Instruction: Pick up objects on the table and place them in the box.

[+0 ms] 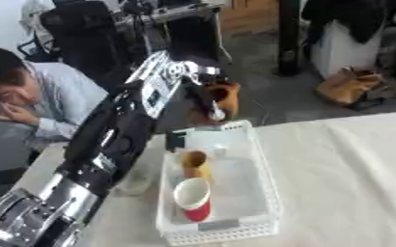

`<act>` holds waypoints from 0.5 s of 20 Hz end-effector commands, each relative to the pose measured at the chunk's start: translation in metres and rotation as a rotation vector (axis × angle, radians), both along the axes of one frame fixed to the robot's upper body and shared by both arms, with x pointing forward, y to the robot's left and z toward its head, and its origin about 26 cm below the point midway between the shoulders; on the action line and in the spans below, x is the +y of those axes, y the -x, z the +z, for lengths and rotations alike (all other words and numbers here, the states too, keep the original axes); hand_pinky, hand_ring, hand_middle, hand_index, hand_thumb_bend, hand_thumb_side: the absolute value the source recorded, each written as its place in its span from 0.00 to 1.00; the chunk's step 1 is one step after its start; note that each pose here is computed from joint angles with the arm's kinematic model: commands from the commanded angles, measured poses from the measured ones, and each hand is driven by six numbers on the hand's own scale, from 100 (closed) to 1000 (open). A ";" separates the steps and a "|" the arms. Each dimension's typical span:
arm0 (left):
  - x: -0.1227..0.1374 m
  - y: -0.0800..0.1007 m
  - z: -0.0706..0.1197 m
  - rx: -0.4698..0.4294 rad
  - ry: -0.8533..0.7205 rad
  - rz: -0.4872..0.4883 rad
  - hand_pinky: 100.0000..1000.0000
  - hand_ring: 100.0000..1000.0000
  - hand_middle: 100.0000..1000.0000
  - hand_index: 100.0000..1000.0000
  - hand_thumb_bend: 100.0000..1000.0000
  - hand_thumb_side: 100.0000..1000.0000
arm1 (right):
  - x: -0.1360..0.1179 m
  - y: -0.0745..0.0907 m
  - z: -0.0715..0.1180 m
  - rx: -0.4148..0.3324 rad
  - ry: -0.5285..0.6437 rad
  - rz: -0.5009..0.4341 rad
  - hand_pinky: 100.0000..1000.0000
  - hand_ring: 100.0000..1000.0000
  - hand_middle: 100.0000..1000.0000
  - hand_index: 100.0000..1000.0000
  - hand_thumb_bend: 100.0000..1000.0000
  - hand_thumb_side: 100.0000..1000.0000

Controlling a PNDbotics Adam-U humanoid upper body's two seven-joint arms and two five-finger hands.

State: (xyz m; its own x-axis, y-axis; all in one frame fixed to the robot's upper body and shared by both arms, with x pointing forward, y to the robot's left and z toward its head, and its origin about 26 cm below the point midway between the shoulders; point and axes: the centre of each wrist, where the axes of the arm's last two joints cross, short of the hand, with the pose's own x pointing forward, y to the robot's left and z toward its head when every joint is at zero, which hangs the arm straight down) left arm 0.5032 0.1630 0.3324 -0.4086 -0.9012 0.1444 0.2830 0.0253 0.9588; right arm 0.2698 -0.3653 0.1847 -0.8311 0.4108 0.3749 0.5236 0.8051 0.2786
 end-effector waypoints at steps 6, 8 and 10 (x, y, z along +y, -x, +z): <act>-0.007 -0.007 -0.023 -0.076 -0.069 0.025 0.12 0.36 0.36 0.55 0.05 0.10 | 0.002 0.000 0.011 -0.037 0.025 0.019 0.79 0.87 0.65 0.63 0.00 1.00; -0.007 -0.008 -0.030 -0.078 -0.082 0.031 0.12 0.36 0.36 0.55 0.05 0.10 | 0.001 0.000 0.010 -0.039 0.024 0.019 0.79 0.87 0.65 0.63 0.00 1.00; -0.009 -0.009 -0.034 -0.079 -0.083 0.021 0.19 0.46 0.44 0.63 0.08 0.17 | 0.002 0.000 0.010 -0.039 0.024 0.019 0.79 0.87 0.65 0.63 0.00 1.00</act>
